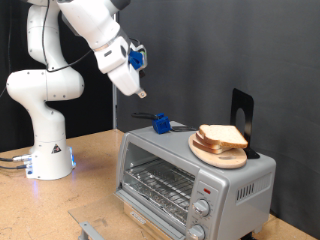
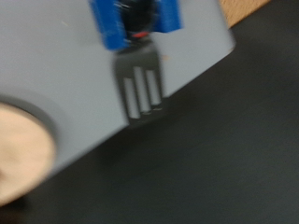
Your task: Make a piece of toast with the oven
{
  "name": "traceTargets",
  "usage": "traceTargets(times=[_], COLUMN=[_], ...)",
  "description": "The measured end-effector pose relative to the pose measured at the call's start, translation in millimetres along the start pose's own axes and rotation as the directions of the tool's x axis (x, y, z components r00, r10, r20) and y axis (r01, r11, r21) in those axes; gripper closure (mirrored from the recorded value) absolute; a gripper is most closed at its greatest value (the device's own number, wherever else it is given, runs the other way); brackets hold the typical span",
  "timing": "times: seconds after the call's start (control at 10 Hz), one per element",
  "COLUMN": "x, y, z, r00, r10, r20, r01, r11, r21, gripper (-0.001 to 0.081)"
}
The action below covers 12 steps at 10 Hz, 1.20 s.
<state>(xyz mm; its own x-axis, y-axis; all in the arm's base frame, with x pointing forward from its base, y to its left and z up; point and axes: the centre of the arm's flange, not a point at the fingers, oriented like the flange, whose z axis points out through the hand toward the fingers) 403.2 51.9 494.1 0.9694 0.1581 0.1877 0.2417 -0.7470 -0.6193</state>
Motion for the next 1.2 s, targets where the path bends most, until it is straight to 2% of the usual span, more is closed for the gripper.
traceTargets(times=[0.1,0.3,0.6,0.7,1.1,1.2], x=[-5,-17,-29,-31,-32,-31], y=[-14,-45,-80,-84,-81,-75], z=[0,-1,4,7,11,15], r00=[0.996,0.983,0.966,0.963,0.963,0.96], r10=[-0.083,-0.174,-0.256,-0.269,-0.27,-0.278], r20=[0.028,0.063,0.028,0.021,0.0,-0.024], r01=[0.083,0.177,0.258,0.268,0.265,0.267], r11=[0.997,0.983,0.954,0.947,0.946,0.939], r21=[-0.006,-0.051,-0.152,-0.176,-0.186,-0.217], gripper=[-0.0002,-0.0002,-0.0002,-0.0002,-0.0002,-0.0002])
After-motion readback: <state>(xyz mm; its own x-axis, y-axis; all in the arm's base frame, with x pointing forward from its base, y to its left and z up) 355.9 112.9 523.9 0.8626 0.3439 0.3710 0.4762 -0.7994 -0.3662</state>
